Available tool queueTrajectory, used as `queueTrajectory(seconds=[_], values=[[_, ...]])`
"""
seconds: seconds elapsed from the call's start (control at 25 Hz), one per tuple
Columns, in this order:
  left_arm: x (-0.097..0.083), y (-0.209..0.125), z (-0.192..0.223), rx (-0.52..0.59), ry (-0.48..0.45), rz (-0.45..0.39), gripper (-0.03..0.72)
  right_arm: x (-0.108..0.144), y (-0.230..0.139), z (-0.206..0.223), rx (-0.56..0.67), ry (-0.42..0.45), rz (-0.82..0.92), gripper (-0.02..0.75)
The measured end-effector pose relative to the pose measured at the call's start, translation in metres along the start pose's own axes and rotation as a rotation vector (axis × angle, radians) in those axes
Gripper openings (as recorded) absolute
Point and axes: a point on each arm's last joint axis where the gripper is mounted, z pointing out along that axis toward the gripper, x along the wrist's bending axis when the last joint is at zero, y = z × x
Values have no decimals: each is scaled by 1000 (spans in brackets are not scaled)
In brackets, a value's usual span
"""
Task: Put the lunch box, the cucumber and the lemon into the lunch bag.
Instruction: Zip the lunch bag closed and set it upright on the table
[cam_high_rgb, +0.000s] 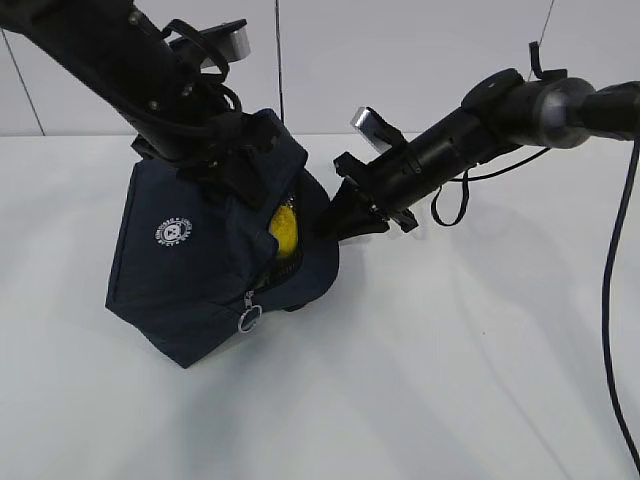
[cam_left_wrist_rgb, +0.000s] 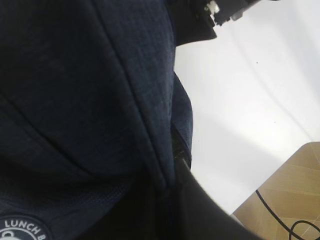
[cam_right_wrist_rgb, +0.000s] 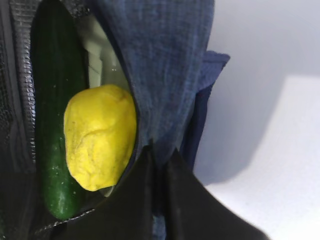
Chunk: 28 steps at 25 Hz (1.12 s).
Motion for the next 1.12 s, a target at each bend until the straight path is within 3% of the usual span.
queueTrajectory(seconds=[0.08, 0.16, 0.32, 0.52, 0.72, 0.88, 1.12], values=[[0, 0, 0, 0, 0, 0, 16, 2, 1, 0, -11, 19, 8, 67], [0, 0, 0, 1, -3, -2, 16, 3, 2, 0, -21, 37, 15, 29], [-1, 0, 0, 1, -16, -12, 16, 7, 4, -7, -38, 42, 9, 21], [-7, 2, 0, -28, -67, -41, 16, 29, 10, -50, -114, 27, -35, 20], [-23, 8, 4, -99, -122, -62, 16, 52, 9, -96, -179, -48, -92, 20], [-33, 13, 6, -147, -198, -129, 16, 64, 4, -118, -180, -153, -114, 20], [-34, 14, 28, -132, -255, -213, 16, 71, 0, -129, -165, -236, -137, 20]])
